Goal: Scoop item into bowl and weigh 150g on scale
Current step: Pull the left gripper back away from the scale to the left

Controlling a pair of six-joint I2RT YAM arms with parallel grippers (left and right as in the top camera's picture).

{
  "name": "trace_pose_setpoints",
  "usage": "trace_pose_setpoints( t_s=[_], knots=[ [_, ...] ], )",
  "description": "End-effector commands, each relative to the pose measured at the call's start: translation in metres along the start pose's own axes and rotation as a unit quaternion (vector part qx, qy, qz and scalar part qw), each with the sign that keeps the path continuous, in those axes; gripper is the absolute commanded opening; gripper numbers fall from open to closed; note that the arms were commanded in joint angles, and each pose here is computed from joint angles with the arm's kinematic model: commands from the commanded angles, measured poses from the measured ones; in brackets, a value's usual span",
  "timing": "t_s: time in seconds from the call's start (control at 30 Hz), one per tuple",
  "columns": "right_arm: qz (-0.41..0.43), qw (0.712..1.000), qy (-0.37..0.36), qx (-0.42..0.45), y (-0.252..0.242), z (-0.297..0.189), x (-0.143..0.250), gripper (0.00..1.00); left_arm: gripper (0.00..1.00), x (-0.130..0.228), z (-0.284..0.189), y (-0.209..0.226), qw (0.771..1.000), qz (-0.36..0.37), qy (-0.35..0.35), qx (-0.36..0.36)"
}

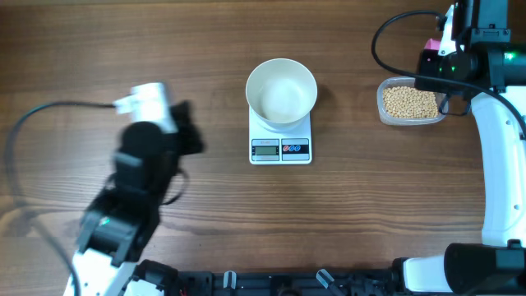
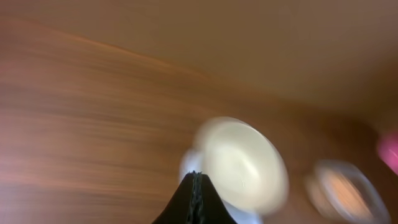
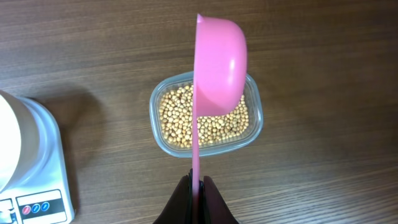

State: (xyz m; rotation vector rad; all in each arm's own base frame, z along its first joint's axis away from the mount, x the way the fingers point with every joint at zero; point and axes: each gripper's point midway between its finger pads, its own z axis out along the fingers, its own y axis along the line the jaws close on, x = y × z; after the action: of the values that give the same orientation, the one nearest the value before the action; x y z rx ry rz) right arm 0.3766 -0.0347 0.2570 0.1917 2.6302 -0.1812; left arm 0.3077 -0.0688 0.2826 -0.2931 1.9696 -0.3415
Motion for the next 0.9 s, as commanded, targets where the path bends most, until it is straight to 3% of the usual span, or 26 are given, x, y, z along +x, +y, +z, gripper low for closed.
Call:
trace_pose_setpoints(
  t_s=[0.0, 0.13, 0.3, 0.33, 0.37, 0.4, 0.43, 0.57, 0.77, 0.87],
  knots=[
    [-0.023, 1.0, 0.001, -0.02, 0.008, 0.003, -0.001, 0.04, 0.04, -0.02, -0.013, 0.068, 0.991, -0.052, -0.038, -0.113],
    [-0.038, 0.999, -0.006, -0.029, 0.011, 0.003, -0.004, 0.04, 0.08, -0.026, -0.018, 0.121, 0.976, -0.085, -0.046, -0.196],
    [-0.055, 0.998, -0.007, -0.029, 0.011, 0.003, -0.004, 0.04, 0.34, -0.023, -0.017, 0.195, 0.942, -0.13, -0.036, -0.308],
    [-0.055, 0.998, -0.008, -0.029, 0.011, 0.003, -0.005, 0.04, 0.44, -0.02, -0.017, 0.209, 0.934, -0.137, -0.032, -0.329],
    [-0.055, 0.998, -0.008, -0.029, 0.011, 0.003, -0.005, 0.04, 0.66, -0.016, -0.016, 0.223, 0.926, -0.144, -0.025, -0.349],
    [-0.055, 0.998, -0.008, -0.029, 0.011, 0.003, -0.005, 0.04, 0.96, -0.012, -0.015, 0.236, 0.918, -0.151, -0.017, -0.367],
    [-0.055, 0.998, -0.008, -0.029, 0.011, 0.003, -0.005, 0.04, 1.0, -0.008, -0.014, 0.245, 0.912, -0.157, -0.01, -0.378],
    [-0.055, 0.998, -0.006, -0.029, 0.011, 0.003, -0.004, 0.04, 1.0, -0.008, -0.003, 0.279, 0.898, -0.177, -0.015, -0.403],
    [-0.052, 0.998, -0.013, -0.037, 0.014, 0.003, -0.007, 0.04, 0.96, -0.048, 0.012, 0.285, 0.905, -0.168, -0.096, -0.379],
    [-0.051, 0.998, -0.031, -0.037, 0.015, 0.003, -0.016, 0.04, 0.96, -0.048, 0.017, 0.28, 0.912, -0.17, -0.091, -0.361]
  ],
)
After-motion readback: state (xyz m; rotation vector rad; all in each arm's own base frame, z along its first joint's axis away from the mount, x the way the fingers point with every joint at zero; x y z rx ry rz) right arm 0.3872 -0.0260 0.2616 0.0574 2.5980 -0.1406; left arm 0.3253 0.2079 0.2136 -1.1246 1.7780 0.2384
